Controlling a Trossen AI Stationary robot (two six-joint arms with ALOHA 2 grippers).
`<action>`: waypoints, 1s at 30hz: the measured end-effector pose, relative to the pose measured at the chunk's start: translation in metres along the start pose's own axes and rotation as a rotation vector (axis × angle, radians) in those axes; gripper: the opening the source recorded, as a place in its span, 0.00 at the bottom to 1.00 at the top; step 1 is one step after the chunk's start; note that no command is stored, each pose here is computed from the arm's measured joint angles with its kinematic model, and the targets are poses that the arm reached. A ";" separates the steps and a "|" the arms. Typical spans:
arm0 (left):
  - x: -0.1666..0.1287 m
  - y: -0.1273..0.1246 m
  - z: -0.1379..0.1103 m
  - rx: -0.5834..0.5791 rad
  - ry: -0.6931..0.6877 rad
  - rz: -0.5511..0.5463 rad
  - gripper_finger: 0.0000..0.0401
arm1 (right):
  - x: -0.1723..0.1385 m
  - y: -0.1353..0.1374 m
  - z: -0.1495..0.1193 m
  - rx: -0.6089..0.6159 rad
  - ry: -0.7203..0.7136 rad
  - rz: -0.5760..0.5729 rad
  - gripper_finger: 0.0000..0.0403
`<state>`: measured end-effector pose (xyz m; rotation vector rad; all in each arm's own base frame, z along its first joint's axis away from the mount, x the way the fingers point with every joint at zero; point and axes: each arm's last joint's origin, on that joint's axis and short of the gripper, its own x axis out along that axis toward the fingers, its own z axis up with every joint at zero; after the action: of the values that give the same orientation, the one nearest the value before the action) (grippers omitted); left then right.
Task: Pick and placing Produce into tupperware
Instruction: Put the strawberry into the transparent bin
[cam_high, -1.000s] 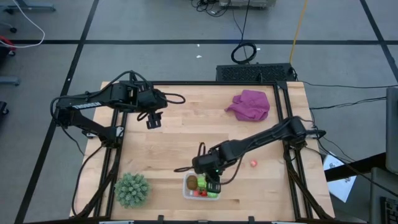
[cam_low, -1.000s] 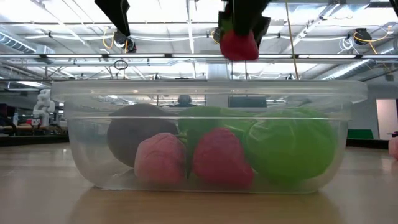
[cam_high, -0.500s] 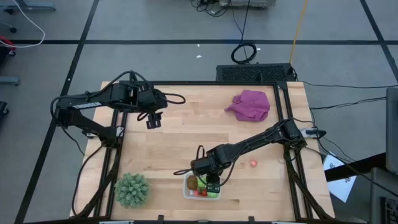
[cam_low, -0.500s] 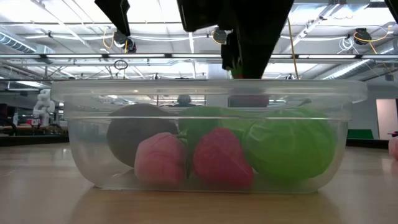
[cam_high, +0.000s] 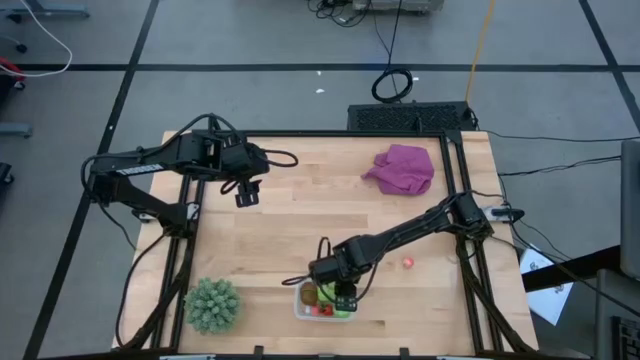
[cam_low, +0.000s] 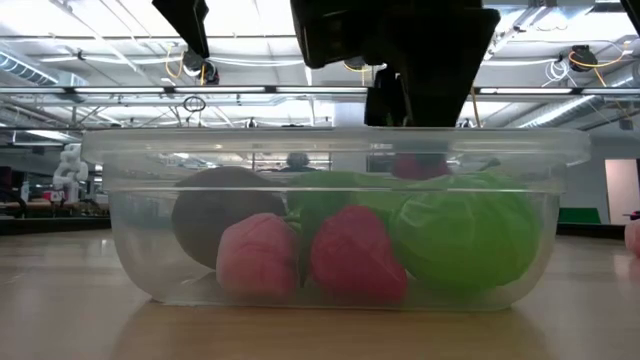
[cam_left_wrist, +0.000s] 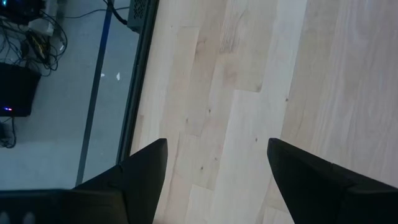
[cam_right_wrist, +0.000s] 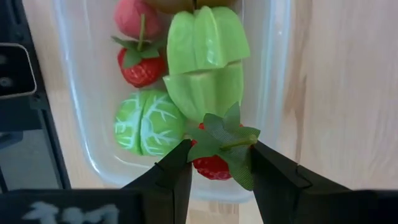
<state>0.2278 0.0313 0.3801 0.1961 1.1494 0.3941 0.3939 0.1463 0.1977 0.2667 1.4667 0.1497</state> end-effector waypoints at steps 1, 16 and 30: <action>0.000 0.000 0.000 -0.001 0.000 0.000 0.70 | 0.001 0.000 -0.001 -0.008 0.002 0.000 0.32; 0.000 0.000 0.000 -0.008 0.000 -0.001 0.70 | 0.007 0.000 0.000 0.023 0.022 0.120 0.32; 0.000 0.000 0.000 -0.013 0.000 -0.002 0.70 | 0.003 -0.006 0.008 0.031 0.012 0.238 0.35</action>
<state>0.2277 0.0312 0.3800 0.1842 1.1470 0.3998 0.4022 0.1404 0.1935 0.4663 1.4473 0.3211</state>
